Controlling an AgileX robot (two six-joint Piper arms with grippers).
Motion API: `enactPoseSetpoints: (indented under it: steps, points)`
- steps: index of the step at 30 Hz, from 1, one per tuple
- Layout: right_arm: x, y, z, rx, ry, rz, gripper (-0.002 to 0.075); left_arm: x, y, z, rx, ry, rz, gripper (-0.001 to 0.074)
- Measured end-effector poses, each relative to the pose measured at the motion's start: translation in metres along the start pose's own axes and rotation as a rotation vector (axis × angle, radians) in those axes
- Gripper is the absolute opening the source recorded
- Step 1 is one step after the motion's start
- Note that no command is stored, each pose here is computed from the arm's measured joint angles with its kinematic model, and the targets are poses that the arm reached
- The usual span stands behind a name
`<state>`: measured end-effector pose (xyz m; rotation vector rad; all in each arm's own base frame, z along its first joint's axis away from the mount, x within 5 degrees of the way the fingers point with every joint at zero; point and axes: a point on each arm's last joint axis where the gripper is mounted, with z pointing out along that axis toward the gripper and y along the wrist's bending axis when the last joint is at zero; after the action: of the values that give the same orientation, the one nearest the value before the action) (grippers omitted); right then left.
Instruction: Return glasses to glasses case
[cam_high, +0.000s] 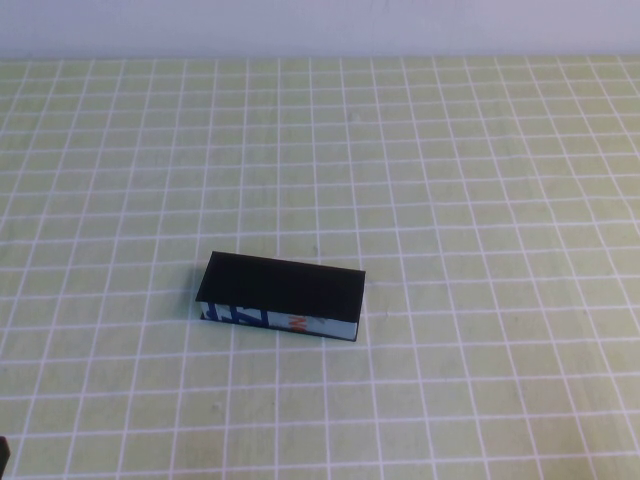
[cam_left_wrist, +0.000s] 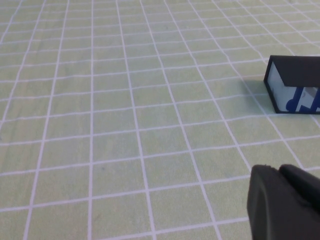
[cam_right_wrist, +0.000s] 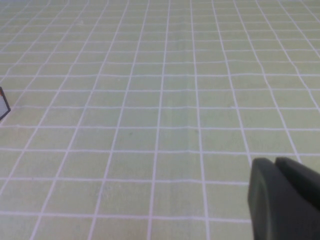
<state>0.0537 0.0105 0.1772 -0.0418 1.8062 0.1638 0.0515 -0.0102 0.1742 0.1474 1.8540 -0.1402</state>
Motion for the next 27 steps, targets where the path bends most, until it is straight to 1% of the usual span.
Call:
enactPoseSetpoints:
  steps: [27]
  points:
    - [-0.0001, 0.0003, 0.0000, -0.003, -0.001, 0.009, -0.0018, 0.0000, 0.0000, 0.0001, 0.000, -0.001, -0.002, -0.0004]
